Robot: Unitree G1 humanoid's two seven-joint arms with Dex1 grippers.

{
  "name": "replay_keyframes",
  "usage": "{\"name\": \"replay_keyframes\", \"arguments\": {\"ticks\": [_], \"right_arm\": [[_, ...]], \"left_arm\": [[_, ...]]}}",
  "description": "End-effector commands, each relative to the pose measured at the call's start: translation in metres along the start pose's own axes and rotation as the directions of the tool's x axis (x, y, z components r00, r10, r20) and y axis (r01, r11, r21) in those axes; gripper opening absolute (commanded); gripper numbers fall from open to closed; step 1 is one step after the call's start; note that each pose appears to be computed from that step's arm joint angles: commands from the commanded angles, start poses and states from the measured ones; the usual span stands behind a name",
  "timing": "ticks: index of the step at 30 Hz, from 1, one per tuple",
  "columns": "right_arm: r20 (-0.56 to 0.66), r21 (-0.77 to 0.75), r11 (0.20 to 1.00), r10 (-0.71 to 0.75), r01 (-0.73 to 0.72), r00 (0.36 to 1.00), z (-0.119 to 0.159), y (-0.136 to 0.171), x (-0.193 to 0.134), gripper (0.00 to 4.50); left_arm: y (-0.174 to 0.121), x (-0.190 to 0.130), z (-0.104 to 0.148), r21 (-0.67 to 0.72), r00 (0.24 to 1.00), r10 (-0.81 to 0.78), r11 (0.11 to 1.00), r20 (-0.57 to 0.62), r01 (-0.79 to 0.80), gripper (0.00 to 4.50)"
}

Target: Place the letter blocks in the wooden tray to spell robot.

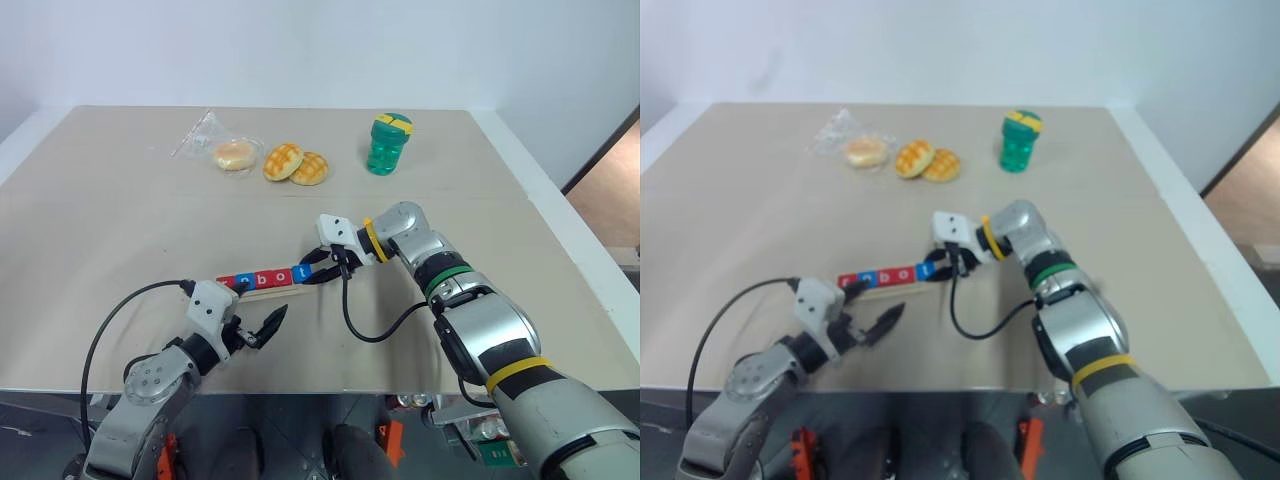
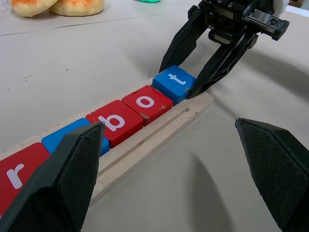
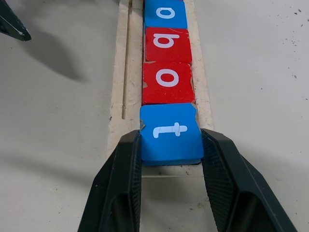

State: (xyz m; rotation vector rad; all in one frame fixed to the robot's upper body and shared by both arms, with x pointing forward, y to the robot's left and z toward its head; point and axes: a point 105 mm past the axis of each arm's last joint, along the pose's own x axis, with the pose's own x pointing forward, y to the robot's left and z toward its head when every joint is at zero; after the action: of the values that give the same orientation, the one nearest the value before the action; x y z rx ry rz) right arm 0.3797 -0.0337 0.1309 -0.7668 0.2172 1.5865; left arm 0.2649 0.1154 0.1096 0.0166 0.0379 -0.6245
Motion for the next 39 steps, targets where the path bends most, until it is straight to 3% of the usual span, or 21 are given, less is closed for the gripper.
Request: {"name": "replay_keyframes", "arguments": {"ticks": [1, 10, 39], "right_arm": [[0.025, -0.015, 1.000, -0.011, 0.011, 1.000, 0.012, -0.006, -0.002, 1.70], [0.026, 0.002, 1.000, -0.020, 0.020, 0.999, 0.013, -0.008, -0.002, 1.70], [0.056, 0.118, 0.993, -0.022, 0.016, 0.998, 0.011, -0.009, -0.004, 1.70]], "left_arm": [[-0.003, -0.001, 0.013, 0.028, 0.999, -0.003, 1.000, 0.050, 0.001, 4.50], [-0.006, -0.003, 0.028, -0.013, 0.990, -0.016, 1.000, 0.139, 0.018, 4.50], [-0.005, -0.002, 0.024, -0.010, 0.993, -0.014, 1.000, 0.113, 0.015, 4.50]]}}
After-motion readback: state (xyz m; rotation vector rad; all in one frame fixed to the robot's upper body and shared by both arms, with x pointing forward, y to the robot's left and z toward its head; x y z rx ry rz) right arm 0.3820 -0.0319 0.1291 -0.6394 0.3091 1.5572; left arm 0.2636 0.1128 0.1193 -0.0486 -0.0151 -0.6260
